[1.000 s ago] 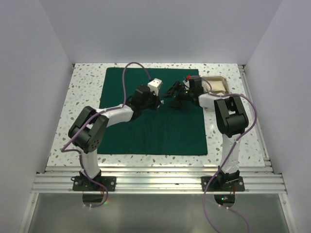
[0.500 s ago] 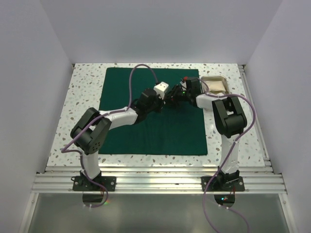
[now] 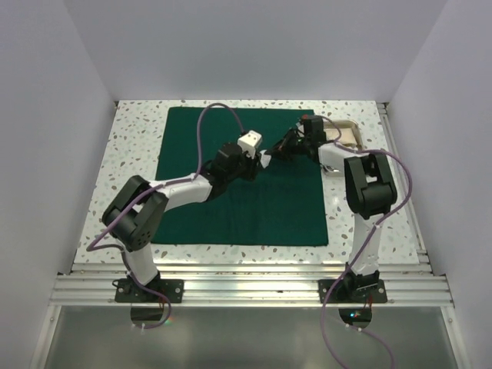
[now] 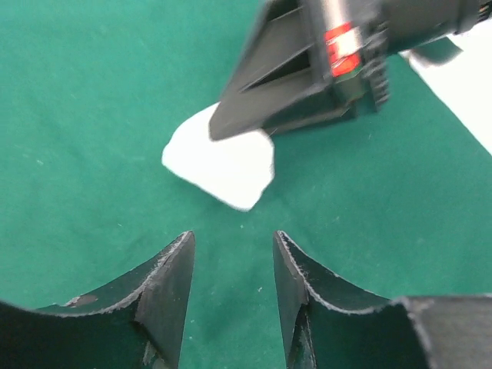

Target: Prepare the surgical pack

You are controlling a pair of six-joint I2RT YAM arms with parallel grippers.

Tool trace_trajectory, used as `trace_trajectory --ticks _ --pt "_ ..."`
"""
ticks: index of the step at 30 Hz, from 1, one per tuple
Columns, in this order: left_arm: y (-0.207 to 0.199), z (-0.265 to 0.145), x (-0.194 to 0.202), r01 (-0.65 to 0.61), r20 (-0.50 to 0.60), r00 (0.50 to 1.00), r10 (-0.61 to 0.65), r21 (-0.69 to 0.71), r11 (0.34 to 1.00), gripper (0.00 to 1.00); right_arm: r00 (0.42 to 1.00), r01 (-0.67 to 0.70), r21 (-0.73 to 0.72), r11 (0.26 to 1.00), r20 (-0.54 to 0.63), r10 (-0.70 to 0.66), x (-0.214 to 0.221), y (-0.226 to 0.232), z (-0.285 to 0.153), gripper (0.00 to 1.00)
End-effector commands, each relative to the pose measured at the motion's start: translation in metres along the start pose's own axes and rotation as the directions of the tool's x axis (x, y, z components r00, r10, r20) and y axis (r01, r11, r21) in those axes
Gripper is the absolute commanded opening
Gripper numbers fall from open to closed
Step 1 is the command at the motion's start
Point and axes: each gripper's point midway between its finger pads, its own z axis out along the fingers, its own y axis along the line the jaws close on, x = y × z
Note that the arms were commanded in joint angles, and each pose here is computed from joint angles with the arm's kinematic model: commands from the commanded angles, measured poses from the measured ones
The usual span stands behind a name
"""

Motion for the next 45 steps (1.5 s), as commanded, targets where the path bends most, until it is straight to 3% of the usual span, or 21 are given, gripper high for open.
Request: trace_trajectory --ticks 1,6,12,16,24,27,28,32,35,41,45 --pt "0.003 -0.016 -0.045 0.046 0.109 0.993 -0.042 -0.04 0.998 0.5 0.974 0.071 0.046 0.996 0.214 -0.079 -0.066 0.018 -0.069 0.0" --pt "0.006 -0.027 -0.041 0.119 0.091 0.989 -0.113 -0.065 0.991 0.54 0.892 -0.031 0.176 0.984 0.448 -0.052 -0.126 -0.035 -0.151 0.0" --pt "0.008 -0.034 -0.036 0.163 0.057 0.986 -0.158 -0.09 0.983 0.55 0.795 -0.101 0.341 0.935 0.593 -0.13 -0.165 -0.074 -0.213 0.0" --pt "0.018 -0.048 -0.035 0.197 0.049 0.98 -0.191 -0.151 0.969 0.55 0.806 -0.122 0.42 0.9 0.571 -0.157 -0.173 -0.091 -0.217 0.0" --pt "0.047 -0.073 -0.009 0.31 0.032 0.95 -0.31 -0.196 0.93 0.55 0.871 -0.061 0.387 0.92 0.47 -0.14 -0.178 -0.1 -0.186 0.0" --pt "0.053 -0.079 -0.001 0.339 0.021 0.94 -0.341 -0.188 0.922 0.55 0.887 -0.076 0.461 0.884 0.436 -0.151 -0.176 -0.117 -0.188 0.12" --pt "0.054 -0.081 0.0 0.34 0.024 0.939 -0.342 -0.188 0.921 0.55 0.888 -0.079 0.476 0.876 0.434 -0.155 -0.174 -0.118 -0.19 0.29" --pt "0.058 -0.088 0.002 0.336 0.04 0.941 -0.335 -0.199 0.921 0.55 0.857 -0.077 0.537 0.84 0.466 -0.219 -0.175 -0.121 -0.208 0.43" --pt "0.057 -0.09 0.004 0.332 0.034 0.943 -0.332 -0.198 0.922 0.55 0.832 -0.066 0.599 0.798 0.474 -0.287 -0.182 -0.119 -0.226 0.44" --pt "0.054 -0.094 0.011 0.332 0.026 0.942 -0.333 -0.182 0.925 0.55 0.803 0.053 0.726 0.685 0.377 -0.462 -0.208 -0.101 -0.256 0.48" --pt "0.049 -0.094 0.01 0.332 0.023 0.943 -0.333 -0.155 0.93 0.55 0.816 0.081 0.774 0.628 0.31 -0.487 -0.212 -0.111 -0.258 0.51"
